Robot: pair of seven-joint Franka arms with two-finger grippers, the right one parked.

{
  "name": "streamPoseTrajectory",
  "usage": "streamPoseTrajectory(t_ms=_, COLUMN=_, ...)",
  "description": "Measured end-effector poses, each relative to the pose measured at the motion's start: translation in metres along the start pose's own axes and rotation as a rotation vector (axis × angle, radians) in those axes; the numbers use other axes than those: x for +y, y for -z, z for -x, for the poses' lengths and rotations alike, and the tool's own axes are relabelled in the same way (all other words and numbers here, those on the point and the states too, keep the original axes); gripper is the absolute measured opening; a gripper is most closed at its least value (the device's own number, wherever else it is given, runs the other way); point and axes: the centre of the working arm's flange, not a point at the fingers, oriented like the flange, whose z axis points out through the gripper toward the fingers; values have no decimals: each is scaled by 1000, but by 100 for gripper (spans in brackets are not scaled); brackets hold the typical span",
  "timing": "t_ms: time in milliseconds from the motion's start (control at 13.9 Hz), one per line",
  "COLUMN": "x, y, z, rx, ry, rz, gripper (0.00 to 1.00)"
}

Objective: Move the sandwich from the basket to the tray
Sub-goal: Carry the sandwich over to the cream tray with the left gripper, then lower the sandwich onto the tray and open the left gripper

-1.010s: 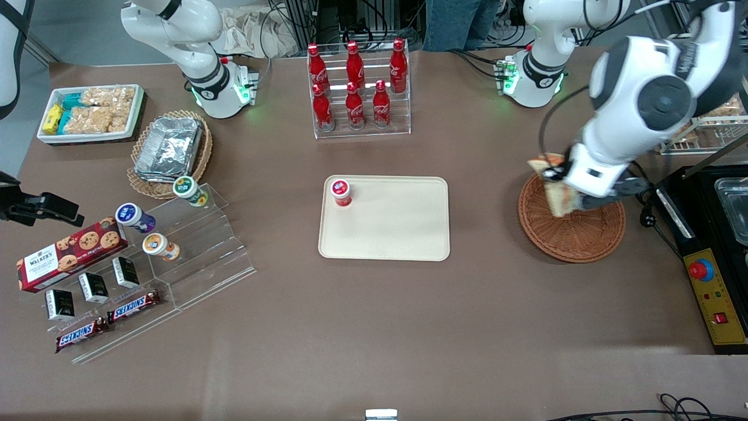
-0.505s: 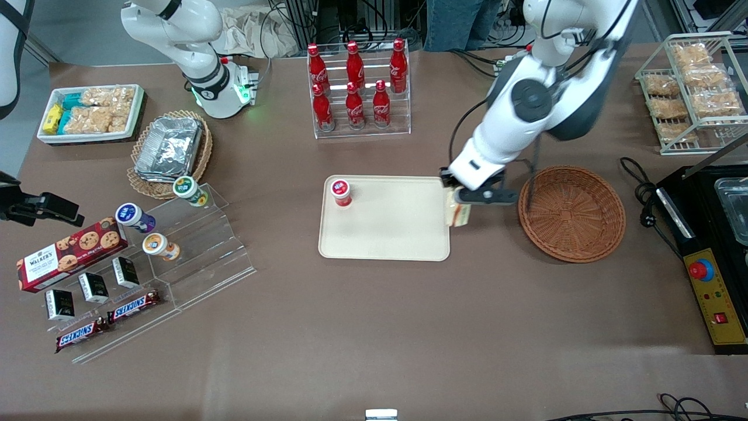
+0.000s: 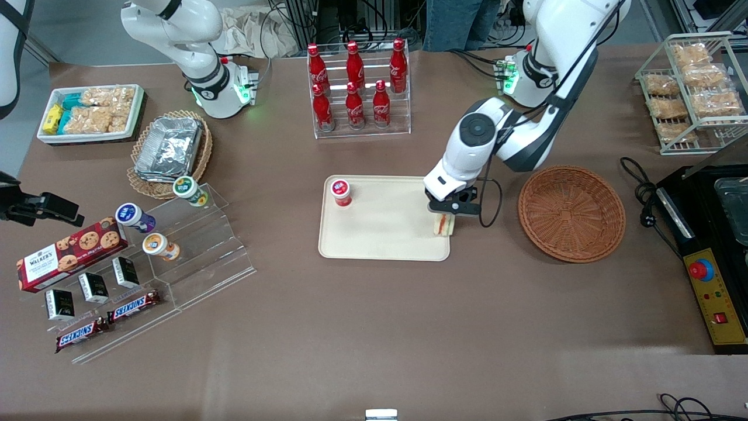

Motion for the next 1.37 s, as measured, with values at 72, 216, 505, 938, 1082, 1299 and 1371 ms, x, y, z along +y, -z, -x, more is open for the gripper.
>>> streamPoseTrajectory(t_ms=72, x=1, y=-9, z=2, rx=0, ry=-1, rz=-18, gripper=25)
streamPoseTrajectory(t_ms=216, x=2, y=-19, z=4, rx=-8, ry=-5, rz=-23, gripper=25)
streamPoseTrajectory(t_ms=505, x=13, y=-23, z=7, rx=6, ry=-24, rz=4, gripper=25)
streamPoseTrajectory(t_ms=938, x=22, y=-37, z=15, rx=38, ry=-52, rz=-40, gripper=23)
streamPoseTrajectory(t_ms=1082, x=24, y=-39, z=15, rx=48, ry=-41, rz=-42, gripper=38)
streamPoseTrajectory(t_ms=1299, x=24, y=-39, z=14, rx=50, ry=-19, rz=-43, gripper=67)
streamPoseTrajectory(t_ms=1371, x=24, y=-39, z=13, rx=51, ry=-7, rz=-41, gripper=78)
